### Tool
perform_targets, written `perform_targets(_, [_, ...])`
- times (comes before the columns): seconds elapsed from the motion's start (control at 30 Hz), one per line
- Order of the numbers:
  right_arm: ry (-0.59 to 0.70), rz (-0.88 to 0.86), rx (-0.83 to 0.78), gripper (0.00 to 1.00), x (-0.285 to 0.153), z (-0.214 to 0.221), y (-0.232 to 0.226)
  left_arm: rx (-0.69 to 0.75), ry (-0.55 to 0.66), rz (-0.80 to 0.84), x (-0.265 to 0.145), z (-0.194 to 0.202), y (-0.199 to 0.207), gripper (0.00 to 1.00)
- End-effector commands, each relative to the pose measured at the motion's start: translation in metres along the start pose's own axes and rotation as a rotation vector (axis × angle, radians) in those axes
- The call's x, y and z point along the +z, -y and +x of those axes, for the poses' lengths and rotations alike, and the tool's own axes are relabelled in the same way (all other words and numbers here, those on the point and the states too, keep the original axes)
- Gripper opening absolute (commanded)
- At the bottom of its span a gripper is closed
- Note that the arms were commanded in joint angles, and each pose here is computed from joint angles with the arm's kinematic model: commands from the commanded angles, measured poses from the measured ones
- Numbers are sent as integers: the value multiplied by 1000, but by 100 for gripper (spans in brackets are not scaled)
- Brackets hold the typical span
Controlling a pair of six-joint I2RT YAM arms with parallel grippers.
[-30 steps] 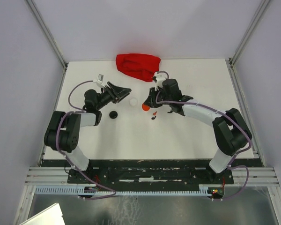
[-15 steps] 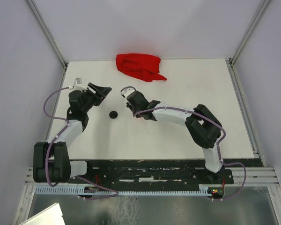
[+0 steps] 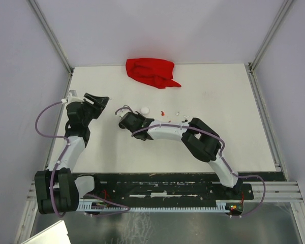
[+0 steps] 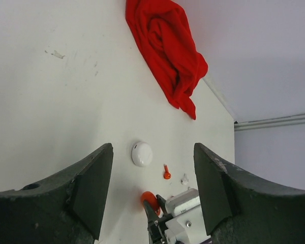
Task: Insert the wireless bluetooth earbuds into the charging case
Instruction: Place the charging case at the center of the board.
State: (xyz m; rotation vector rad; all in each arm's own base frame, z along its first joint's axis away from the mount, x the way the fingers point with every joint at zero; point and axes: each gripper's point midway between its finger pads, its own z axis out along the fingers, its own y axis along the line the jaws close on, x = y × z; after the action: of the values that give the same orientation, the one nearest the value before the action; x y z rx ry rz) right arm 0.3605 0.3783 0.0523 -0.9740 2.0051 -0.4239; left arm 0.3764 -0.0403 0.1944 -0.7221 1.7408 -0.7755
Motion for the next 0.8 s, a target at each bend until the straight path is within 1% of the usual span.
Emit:
perform_targets(0.0, [16, 15, 3, 23, -6, -10, -3, 43, 37, 12, -6, -12, -2, 71])
perform_targets(0.17, [44, -97, 55, 40, -13, -13, -19, 37, 32, 11, -6, -13, -7, 71])
perform_targets(0.23, [60, -133, 76, 43, -17, -15, -24, 33, 35, 11, -7, -14, -8, 71])
perform_targets(0.33, [81, -175, 94, 52, -21, -17, -28, 25, 47, 20, -9, -17, -7, 71])
perform_targets(0.5, [121, -214, 149, 59, -34, -19, -24, 26, 75, 20, -15, -24, -7, 71])
perform_targets(0.6, [155, -238, 208, 66, -47, -24, -15, 27, 80, 18, -16, -25, -7, 71])
perform_targets(0.77, [131, -291, 255, 71, -55, -23, -6, 18, 67, 34, -15, -22, -6, 71])
